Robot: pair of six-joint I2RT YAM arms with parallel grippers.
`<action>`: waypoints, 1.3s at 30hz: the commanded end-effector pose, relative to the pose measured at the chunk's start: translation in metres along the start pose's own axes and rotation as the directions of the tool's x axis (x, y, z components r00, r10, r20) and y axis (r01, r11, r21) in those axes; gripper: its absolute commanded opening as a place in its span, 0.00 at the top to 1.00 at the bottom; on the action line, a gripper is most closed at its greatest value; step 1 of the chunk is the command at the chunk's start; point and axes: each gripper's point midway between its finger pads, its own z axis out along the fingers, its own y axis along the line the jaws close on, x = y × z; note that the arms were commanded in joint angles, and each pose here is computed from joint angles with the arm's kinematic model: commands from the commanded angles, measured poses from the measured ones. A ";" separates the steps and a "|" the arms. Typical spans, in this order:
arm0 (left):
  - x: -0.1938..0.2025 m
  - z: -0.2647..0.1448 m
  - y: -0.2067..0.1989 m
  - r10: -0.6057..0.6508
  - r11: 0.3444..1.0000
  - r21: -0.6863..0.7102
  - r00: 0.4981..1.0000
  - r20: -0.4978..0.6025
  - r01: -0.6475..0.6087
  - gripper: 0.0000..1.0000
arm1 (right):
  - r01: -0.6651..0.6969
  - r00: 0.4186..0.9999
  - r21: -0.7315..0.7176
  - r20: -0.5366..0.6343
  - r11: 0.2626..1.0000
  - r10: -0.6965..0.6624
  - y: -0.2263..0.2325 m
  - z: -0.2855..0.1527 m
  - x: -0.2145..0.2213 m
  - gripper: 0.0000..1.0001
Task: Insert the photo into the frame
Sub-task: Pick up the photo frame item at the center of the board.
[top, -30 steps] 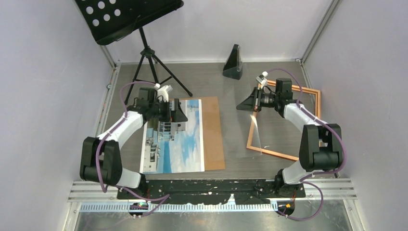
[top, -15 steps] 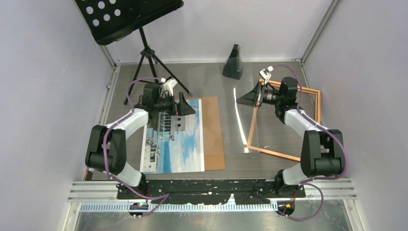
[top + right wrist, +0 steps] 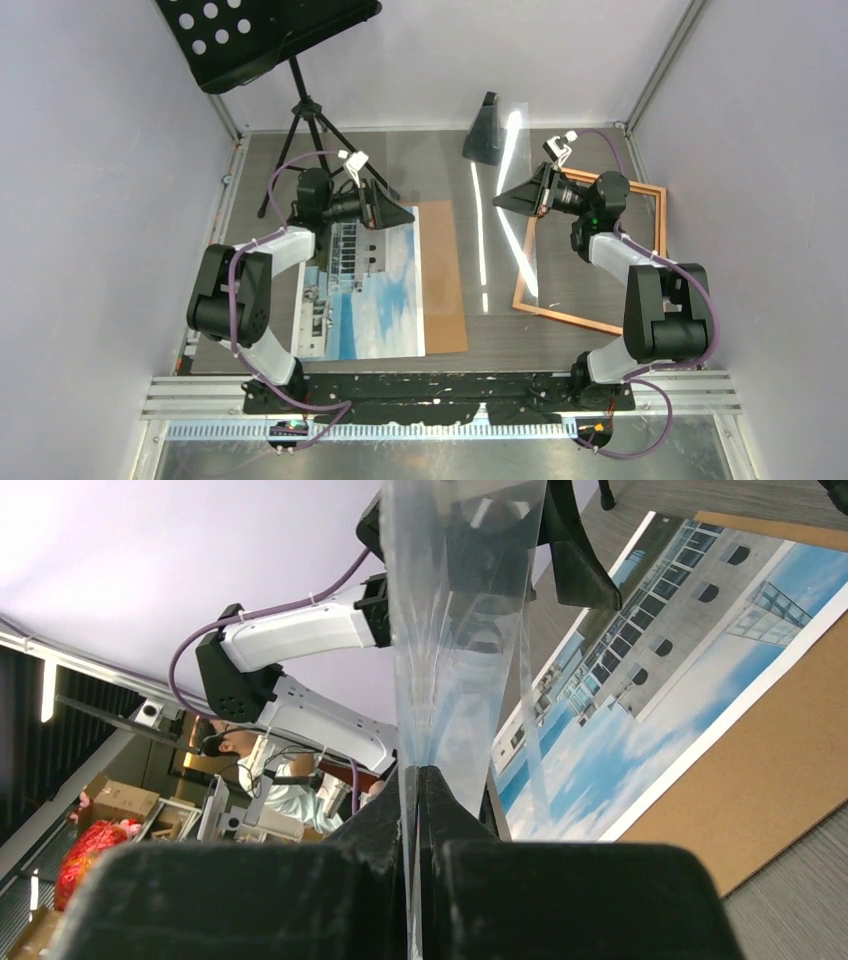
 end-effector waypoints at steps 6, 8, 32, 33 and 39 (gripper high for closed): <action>-0.002 0.009 -0.051 0.063 0.976 0.210 0.998 0.002 -0.062 0.03 | 0.079 0.997 -0.030 0.008 0.996 -0.078 0.016 -0.001 -0.004 0.95; -0.001 0.010 -0.059 0.041 0.968 0.247 0.999 -0.001 -0.040 0.08 | 0.080 0.997 -0.025 0.008 0.996 -0.080 0.014 0.000 -0.005 0.94; 0.006 -0.002 -0.082 -0.015 0.954 0.300 0.999 -0.036 0.025 0.93 | 0.134 0.991 0.133 -0.018 0.982 -0.132 -0.020 -0.003 -0.005 0.95; 0.007 -0.003 -0.082 -0.019 0.955 0.295 0.999 -0.038 0.030 1.00 | 0.140 0.990 0.135 -0.019 0.981 -0.139 -0.021 -0.003 -0.005 0.95; 0.006 -0.006 -0.086 -0.046 0.963 0.265 0.999 -0.025 0.051 1.00 | 0.151 0.989 0.145 -0.021 0.978 -0.149 -0.025 -0.003 -0.004 0.91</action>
